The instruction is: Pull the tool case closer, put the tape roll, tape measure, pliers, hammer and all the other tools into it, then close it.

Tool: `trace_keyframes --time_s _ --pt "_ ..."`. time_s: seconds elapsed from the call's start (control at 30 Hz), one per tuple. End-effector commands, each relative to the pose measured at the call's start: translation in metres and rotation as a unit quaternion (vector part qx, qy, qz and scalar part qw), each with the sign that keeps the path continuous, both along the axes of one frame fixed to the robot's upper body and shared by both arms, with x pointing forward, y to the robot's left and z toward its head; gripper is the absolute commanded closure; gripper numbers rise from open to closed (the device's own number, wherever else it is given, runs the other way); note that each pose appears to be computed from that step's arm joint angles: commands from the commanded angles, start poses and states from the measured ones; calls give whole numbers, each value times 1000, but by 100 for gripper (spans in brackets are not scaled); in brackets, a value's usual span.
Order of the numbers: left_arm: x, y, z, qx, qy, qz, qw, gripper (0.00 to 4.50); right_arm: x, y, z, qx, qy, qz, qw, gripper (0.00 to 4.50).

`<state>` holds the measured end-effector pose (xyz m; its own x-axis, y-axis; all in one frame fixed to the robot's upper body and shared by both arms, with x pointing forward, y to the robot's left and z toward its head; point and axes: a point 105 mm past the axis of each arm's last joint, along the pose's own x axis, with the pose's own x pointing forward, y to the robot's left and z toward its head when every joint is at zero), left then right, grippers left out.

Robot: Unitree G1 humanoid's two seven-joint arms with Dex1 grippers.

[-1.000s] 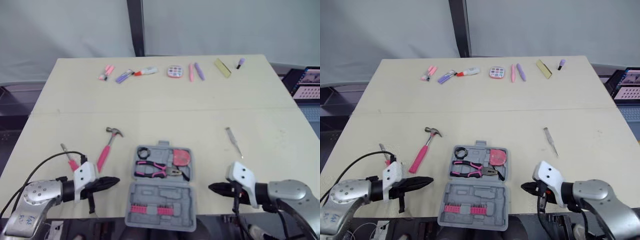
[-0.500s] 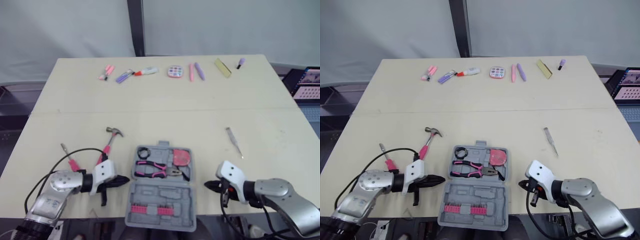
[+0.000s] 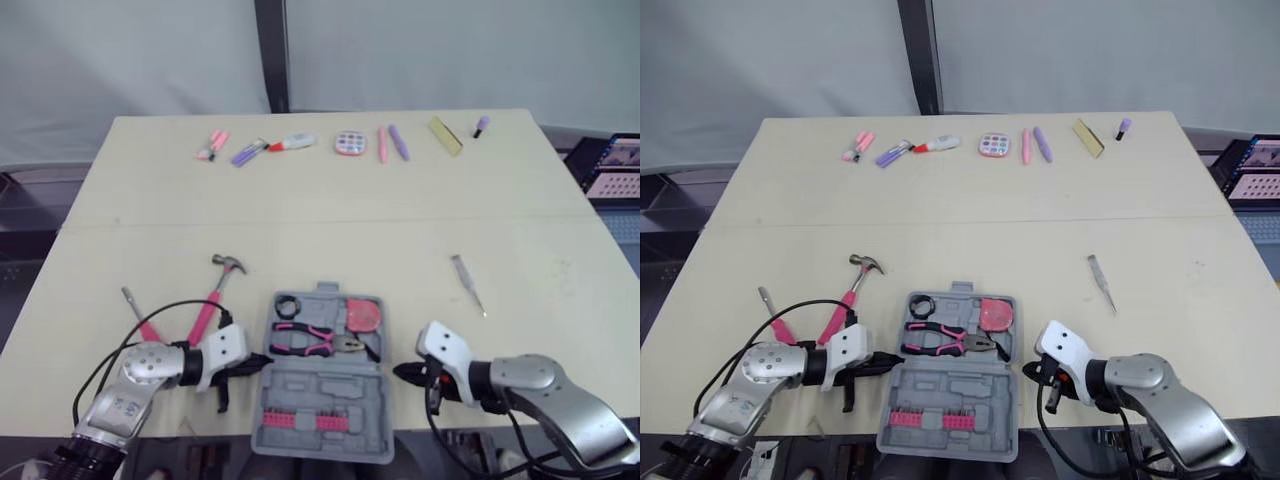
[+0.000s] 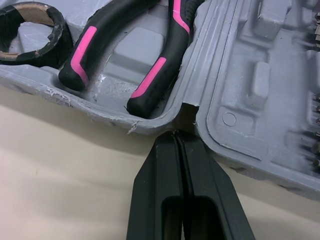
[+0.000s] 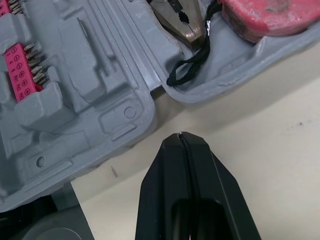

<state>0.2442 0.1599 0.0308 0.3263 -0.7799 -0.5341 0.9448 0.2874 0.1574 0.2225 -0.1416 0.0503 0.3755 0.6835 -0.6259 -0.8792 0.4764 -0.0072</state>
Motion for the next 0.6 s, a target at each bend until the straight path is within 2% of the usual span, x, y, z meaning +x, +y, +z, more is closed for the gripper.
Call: trace_keyframes --time_s 0.03,0.6 --pt "-3 -4 -3 -2 -2 -4 1000 443 1 5 -1 3 -1 1 1000 447" --pt "4 -16 -2 -18 -15 0 1000 443 12 16 -2 12 -8 4 1000 447"
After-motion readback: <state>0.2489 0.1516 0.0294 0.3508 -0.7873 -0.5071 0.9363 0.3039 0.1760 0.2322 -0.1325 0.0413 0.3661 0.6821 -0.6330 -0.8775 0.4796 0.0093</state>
